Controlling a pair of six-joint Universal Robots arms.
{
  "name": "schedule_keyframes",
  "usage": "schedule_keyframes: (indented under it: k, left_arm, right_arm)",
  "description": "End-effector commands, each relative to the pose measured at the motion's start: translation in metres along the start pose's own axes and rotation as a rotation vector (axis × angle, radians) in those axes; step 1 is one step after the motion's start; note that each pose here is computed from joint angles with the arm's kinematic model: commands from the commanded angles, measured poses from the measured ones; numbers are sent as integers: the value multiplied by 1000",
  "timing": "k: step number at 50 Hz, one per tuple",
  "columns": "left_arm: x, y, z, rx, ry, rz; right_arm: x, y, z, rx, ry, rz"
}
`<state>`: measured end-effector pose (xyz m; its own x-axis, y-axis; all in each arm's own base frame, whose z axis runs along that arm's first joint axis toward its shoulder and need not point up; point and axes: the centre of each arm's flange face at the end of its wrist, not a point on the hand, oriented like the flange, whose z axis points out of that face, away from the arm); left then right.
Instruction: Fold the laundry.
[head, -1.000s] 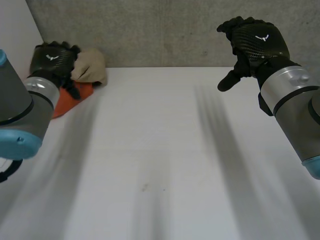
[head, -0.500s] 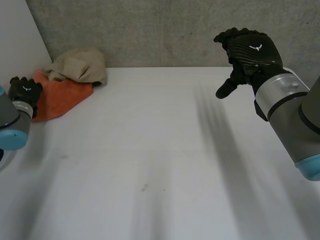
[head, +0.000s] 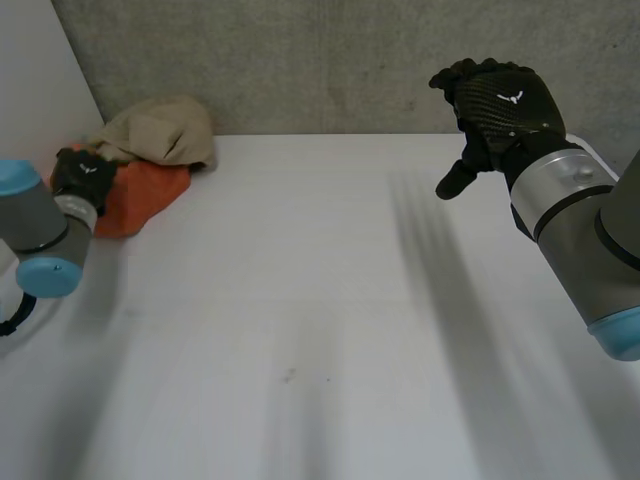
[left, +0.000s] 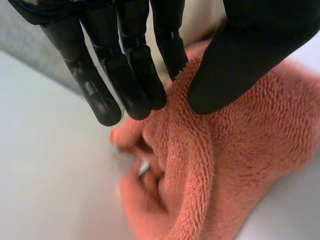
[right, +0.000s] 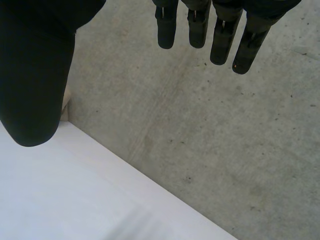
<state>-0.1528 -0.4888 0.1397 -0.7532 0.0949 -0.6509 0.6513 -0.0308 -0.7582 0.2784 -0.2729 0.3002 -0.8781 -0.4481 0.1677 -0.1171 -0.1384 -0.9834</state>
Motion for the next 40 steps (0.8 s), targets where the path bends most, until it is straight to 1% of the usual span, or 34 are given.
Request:
schedule_keyframes:
  k: [1, 4, 5, 7, 8, 9, 12, 13, 17, 20, 23, 24, 25, 26, 29, 30, 33, 36, 39, 40]
  left_arm:
    - [29, -113, -90, 120, 181, -259]
    - [45, -139, -123, 148, 261, -330]
    - [54, -154, -143, 167, 309, -367]
    - [65, -166, -164, 182, 361, -396]
    - [74, -171, -174, 188, 392, -407]
    - [90, -180, -194, 198, 453, -424]
    - [114, -192, -224, 218, 547, -431]
    - [126, -197, -239, 222, 596, -428]
    - [147, -200, -266, 203, 683, -395]
    - [144, -203, -267, 203, 680, -395]
    - [131, -206, -257, 203, 617, -404]
    - [125, -207, -252, 201, 587, -407]
    - [110, -203, -238, 186, 522, -413]
    - [102, -200, -229, 174, 486, -416]
    - [76, -186, -205, 131, 391, -415]
    - [72, -182, -202, 116, 381, -414]
    - [67, -173, -204, 61, 384, -408]
    - [70, -157, -216, -35, 425, -393]
    - [72, -149, -224, -72, 447, -383]
    - [74, -145, -225, -78, 449, -372]
  right_arm:
    - [18, -4, 6, 10, 48, -6]
    - [28, -6, 9, 17, 74, -7]
    - [32, -8, 10, 22, 88, -7]
    - [35, -9, 11, 27, 95, -8]
    - [36, -9, 11, 27, 98, -8]
    - [39, -9, 12, 27, 105, -9]
    - [41, -9, 12, 26, 111, -11]
    - [43, -9, 13, 25, 116, -11]
    - [46, -8, 13, 22, 123, -13]
    - [47, -7, 13, 17, 124, -13]
    - [46, -6, 12, 4, 117, -16]
    - [44, -6, 11, -7, 108, -20]
    - [43, -5, 11, -16, 100, -23]
    - [41, -3, 11, -30, 88, -26]
    - [31, 5, 8, -102, 13, -46]
    - [29, 10, 8, -131, -7, -54]
    - [20, 30, 6, -239, -79, -86]
    - [11, 40, 0, -318, -127, -120]
    - [3, 45, -6, -357, -161, -143]
    - [-6, 48, -11, -381, -192, -145]
